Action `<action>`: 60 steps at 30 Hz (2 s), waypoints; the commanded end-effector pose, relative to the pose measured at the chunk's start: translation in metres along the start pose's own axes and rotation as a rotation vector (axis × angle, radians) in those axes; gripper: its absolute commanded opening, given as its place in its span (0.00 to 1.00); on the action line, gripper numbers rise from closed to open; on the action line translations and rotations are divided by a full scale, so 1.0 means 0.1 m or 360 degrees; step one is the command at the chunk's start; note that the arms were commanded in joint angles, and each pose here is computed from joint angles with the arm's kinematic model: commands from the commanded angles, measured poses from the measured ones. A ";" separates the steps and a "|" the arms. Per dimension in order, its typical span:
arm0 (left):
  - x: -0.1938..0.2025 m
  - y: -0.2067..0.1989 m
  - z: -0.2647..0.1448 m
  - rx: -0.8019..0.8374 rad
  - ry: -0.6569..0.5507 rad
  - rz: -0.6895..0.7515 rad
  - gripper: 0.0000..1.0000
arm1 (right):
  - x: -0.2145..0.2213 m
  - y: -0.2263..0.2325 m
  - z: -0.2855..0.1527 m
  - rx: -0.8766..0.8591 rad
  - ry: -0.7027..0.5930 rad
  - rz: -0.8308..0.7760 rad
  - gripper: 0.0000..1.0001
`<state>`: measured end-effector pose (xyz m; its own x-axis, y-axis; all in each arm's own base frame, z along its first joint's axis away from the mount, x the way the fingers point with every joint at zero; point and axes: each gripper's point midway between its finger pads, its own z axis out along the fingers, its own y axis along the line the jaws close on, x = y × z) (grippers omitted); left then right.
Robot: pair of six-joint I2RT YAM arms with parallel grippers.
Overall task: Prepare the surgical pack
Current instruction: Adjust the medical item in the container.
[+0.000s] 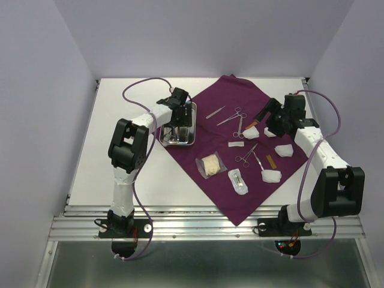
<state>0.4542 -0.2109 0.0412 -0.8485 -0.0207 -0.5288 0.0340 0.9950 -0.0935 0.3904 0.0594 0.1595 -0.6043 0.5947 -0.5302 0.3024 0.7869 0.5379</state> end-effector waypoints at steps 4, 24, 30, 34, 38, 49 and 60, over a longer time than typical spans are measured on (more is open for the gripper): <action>0.08 -0.05 -0.05 0.0044 0.0020 -0.0013 0.81 | -0.09 0.06 -0.05 -0.0039 -0.0043 -0.0011 0.89; 0.20 -0.41 -0.49 0.0270 0.0038 -0.0055 0.65 | -0.08 0.16 0.06 -0.0052 -0.0033 -0.0019 0.89; 0.13 -0.36 -0.69 0.0260 -0.0021 -0.0076 0.56 | 0.04 0.34 0.22 -0.0047 -0.0004 -0.0093 0.86; 0.08 -0.23 -0.71 0.0153 -0.0078 -0.0050 0.53 | 0.11 0.46 0.30 -0.0043 0.0013 -0.0126 0.86; 0.03 -0.16 -0.67 0.0091 -0.0117 0.0000 0.58 | 0.13 0.53 0.34 -0.0046 0.0014 -0.0140 0.86; -0.07 0.06 -0.42 -0.0104 -0.0168 0.0074 0.49 | 0.13 0.57 0.33 -0.0028 0.0002 -0.0149 0.86; 0.09 0.31 -0.23 -0.0179 -0.0086 0.0042 0.02 | 0.15 0.59 0.31 -0.0021 -0.0003 -0.0146 0.86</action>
<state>0.4347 -0.1856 0.0571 -0.8217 0.0021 -0.5699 0.0052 1.0000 -0.0039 0.4097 0.1145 0.1389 -0.6692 0.5141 -0.5365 0.2653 0.8398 0.4737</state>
